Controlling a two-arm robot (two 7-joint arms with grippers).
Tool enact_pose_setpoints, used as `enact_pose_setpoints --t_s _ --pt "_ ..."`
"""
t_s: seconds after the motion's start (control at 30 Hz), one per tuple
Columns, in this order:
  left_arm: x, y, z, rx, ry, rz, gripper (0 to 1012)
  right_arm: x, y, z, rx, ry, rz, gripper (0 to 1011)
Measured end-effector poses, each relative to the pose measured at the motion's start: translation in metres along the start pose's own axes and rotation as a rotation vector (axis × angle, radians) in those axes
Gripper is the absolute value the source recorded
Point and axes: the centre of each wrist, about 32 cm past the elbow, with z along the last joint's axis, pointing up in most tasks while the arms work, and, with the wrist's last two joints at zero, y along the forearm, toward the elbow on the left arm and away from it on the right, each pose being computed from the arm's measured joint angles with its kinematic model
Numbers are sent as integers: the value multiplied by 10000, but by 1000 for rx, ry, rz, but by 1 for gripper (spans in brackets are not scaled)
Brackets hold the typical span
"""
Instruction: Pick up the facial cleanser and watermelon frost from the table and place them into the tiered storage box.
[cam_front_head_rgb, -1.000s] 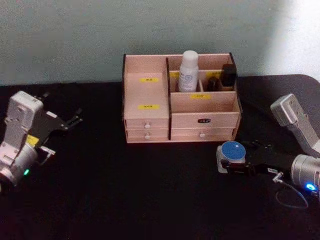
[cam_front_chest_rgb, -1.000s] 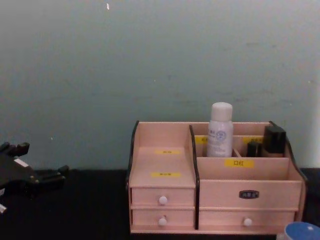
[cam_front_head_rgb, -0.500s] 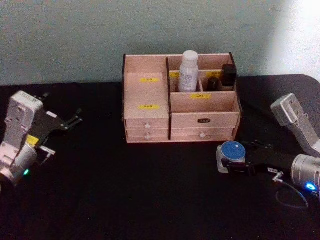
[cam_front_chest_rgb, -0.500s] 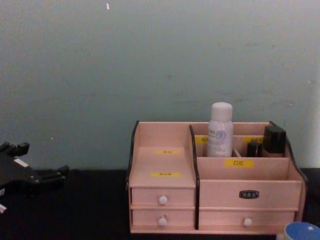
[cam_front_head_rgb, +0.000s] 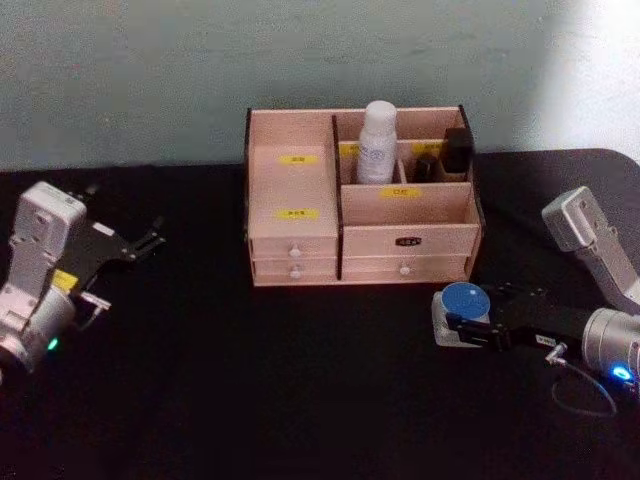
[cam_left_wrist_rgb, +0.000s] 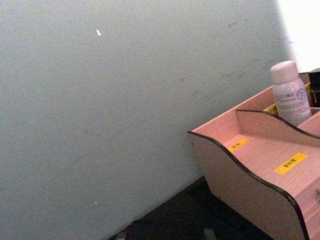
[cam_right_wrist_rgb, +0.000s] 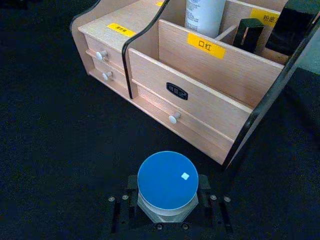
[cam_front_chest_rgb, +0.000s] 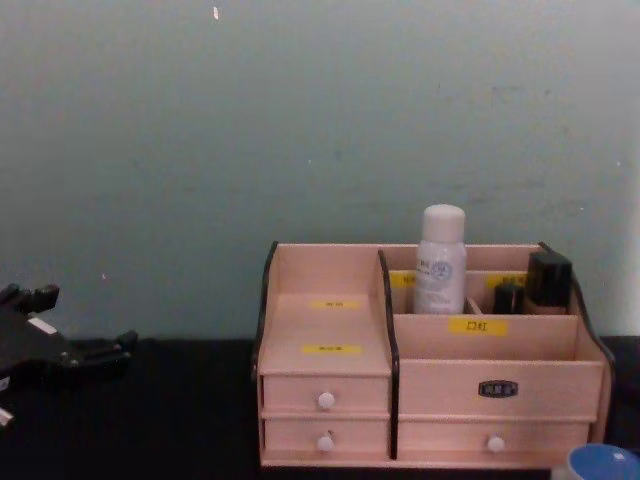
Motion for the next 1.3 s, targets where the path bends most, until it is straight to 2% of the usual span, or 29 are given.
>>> enact_pose_setpoints --t_s 0.37,0.63,0.93,1.13,1.3 --pt "0 0 0 0 0 0 1001 -2 2 1 -1 -1 2 712" --pt "0 0 0 0 0 0 1001 18 10 59 4 -32 49 712" --pt "0 0 0 0 0 0 1001 -1 90 261 72 -66 119 712" --pt "0 0 0 0 0 0 1001 -57 233 506 138 -89 168 712" --pt "0 0 0 0 0 0 1001 -78 346 673 169 -98 189 712"
